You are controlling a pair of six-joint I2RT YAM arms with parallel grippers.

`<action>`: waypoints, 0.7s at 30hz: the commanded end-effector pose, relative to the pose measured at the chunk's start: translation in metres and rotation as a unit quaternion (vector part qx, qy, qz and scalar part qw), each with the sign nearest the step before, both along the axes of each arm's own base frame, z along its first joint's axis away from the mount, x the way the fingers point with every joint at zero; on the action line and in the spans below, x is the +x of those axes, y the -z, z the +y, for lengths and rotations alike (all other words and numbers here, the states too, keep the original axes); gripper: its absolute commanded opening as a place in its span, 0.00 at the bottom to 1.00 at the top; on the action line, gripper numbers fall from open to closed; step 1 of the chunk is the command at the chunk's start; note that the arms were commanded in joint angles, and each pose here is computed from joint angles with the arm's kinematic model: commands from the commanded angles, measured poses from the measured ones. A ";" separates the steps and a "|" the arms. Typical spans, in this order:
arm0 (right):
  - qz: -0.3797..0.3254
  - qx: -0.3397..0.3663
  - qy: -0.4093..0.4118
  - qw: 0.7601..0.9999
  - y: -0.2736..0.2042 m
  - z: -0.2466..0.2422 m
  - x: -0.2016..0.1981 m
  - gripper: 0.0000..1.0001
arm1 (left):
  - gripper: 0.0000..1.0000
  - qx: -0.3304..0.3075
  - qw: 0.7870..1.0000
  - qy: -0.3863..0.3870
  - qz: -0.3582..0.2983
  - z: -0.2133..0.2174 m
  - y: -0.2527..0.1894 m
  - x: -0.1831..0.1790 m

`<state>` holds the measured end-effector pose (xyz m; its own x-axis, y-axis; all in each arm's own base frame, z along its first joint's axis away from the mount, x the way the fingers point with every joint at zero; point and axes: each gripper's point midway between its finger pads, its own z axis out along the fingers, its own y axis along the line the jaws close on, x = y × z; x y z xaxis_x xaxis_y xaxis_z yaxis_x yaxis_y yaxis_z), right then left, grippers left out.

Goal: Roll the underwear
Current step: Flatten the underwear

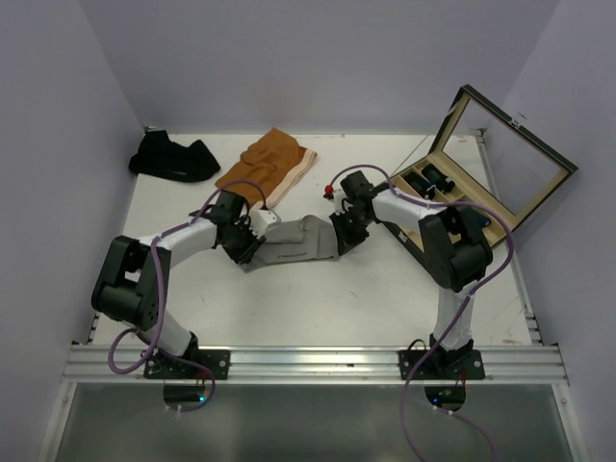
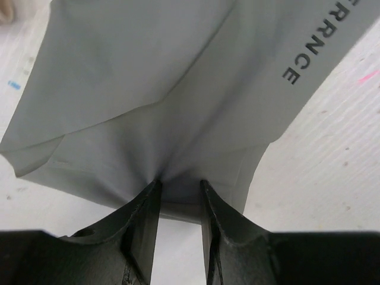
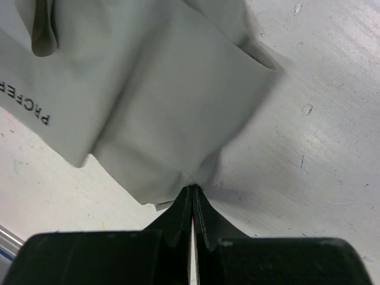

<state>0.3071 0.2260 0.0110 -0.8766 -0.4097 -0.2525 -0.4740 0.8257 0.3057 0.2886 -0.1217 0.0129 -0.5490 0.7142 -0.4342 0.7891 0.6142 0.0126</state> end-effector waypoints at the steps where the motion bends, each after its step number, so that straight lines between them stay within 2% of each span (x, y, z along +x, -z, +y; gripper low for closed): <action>1: 0.055 -0.078 -0.017 0.995 0.034 -0.034 -0.035 0.03 | 0.37 0.034 0.999 -0.016 0.032 0.035 0.004 -0.014; 3: 0.056 -0.076 -0.016 0.995 0.034 -0.034 -0.035 0.02 | 0.38 0.023 0.999 -0.007 0.034 0.039 -0.002 -0.015; 7: 0.048 -0.068 -0.034 0.996 0.028 -0.032 -0.034 0.02 | 0.40 -0.053 0.996 0.069 0.031 0.019 -0.025 -0.030; 10: 0.044 -0.041 -0.044 0.997 0.018 -0.023 -0.035 0.02 | 0.43 -0.096 0.985 0.139 0.024 0.006 -0.044 -0.050; 12: 0.042 -0.011 -0.057 0.997 0.008 -0.014 -0.038 0.03 | 0.45 -0.101 0.980 0.169 0.018 0.005 -0.051 -0.060; 17: 0.016 0.061 -0.085 0.994 -0.038 0.006 -0.045 0.07 | 0.45 -0.109 0.985 0.133 -0.012 0.001 -0.063 -0.044; 21: -0.025 0.036 -0.088 0.995 -0.057 -0.004 -0.036 0.06 | 0.43 -0.112 0.989 0.084 -0.043 -0.013 -0.068 -0.018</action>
